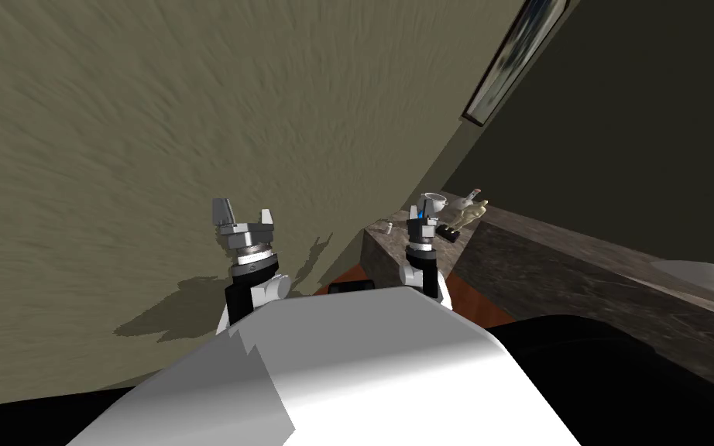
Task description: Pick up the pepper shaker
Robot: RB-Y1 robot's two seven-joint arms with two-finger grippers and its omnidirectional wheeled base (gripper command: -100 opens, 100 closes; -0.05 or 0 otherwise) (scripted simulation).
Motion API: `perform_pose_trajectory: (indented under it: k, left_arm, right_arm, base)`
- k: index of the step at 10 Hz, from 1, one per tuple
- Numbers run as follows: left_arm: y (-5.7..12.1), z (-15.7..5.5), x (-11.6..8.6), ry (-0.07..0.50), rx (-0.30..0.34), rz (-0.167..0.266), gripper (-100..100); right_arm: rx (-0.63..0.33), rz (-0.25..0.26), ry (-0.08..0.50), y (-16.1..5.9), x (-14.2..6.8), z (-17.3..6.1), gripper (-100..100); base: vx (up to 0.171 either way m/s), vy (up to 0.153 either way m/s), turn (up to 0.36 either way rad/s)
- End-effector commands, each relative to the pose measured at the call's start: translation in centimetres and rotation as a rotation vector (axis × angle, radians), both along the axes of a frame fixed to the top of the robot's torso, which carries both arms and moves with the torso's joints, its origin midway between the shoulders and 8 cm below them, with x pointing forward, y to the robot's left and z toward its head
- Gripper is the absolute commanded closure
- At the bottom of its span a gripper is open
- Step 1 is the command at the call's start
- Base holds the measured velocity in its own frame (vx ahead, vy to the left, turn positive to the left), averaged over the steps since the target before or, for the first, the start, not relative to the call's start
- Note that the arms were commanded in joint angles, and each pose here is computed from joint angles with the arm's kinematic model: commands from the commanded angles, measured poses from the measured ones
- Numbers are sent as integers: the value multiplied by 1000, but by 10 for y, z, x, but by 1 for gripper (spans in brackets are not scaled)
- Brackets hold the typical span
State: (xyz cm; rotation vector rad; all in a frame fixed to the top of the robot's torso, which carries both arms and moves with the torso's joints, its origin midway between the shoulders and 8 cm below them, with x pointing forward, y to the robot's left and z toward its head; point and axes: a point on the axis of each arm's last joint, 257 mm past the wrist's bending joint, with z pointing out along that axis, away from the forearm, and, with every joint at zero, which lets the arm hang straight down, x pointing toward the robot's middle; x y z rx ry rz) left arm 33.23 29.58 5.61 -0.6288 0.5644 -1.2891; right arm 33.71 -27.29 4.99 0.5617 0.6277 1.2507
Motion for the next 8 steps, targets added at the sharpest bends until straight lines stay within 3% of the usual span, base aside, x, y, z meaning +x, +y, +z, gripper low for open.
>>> perform_pose_trajectory:
  k: [1,4,8]
  left_arm:
    - [0,0,0,0,0,0,0]
    - [0,0,0,0,0,0,0]
    - [0,0,0,0,0,0,0]
  right_arm:
    - [-31,8,16,3,3,-4,-100]
    - [-116,21,78,6,15,-20,-100]
    - [-254,10,218,0,42,-61,-100]
  base:
    - [-25,-5,59]
    - [-76,-32,126]
    - [-140,-35,206]
